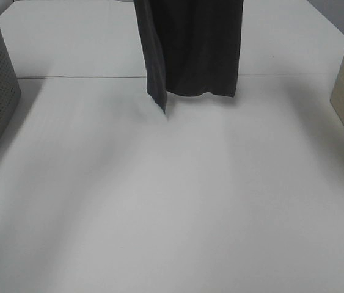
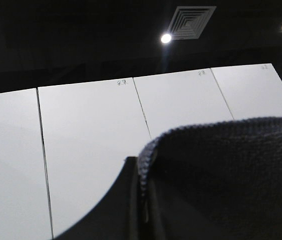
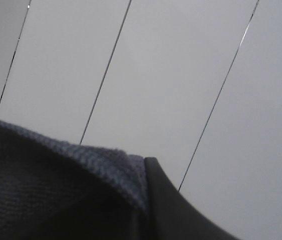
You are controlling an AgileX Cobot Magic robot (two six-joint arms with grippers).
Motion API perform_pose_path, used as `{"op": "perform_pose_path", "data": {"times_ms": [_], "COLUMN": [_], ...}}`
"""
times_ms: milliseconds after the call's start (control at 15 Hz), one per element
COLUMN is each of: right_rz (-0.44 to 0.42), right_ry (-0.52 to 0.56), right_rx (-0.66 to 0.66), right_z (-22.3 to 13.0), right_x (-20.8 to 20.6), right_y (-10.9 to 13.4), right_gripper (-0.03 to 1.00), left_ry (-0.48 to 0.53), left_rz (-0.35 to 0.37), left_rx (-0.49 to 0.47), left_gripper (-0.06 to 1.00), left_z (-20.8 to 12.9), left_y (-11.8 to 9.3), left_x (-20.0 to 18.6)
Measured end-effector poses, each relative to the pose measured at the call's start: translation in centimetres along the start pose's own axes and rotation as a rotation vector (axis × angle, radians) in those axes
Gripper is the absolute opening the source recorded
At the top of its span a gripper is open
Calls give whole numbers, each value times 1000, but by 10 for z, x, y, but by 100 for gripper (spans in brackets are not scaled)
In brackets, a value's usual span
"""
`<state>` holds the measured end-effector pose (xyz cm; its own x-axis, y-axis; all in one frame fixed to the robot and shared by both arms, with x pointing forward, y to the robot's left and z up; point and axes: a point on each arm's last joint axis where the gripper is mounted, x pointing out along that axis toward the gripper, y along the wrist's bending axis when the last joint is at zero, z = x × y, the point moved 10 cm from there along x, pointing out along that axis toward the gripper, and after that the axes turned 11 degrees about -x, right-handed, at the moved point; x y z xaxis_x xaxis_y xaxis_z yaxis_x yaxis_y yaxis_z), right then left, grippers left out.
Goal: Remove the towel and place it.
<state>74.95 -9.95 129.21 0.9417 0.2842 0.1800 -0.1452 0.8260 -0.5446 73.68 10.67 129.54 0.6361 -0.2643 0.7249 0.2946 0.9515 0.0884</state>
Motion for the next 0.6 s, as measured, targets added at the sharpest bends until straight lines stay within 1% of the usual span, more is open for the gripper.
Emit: {"op": "perform_pose_path", "data": {"times_ms": [67,133,267,400,600], "right_rz": [-2,-3,1,6,9], "right_ry": [-16,-19,-13,-3,17], "right_rx": [-4,-8,-14,-15,-20], "right_z": [3,3,-1,-6,-12], "right_x": [1,1,4,6,8], "right_y": [0,0,3,6,9], "right_gripper": [1,1,1,1,1], "left_ry": [0,24,61,93,125], "left_rz": [8,8,-4,-48,-65], "left_rx": [1,11,37,81,102], "left_gripper": [0,0,0,0,0], "left_z": [1,-4,-17,-31,-36], "left_y": [9,16,23,15,12], "left_x": [3,5,8,8,8]}}
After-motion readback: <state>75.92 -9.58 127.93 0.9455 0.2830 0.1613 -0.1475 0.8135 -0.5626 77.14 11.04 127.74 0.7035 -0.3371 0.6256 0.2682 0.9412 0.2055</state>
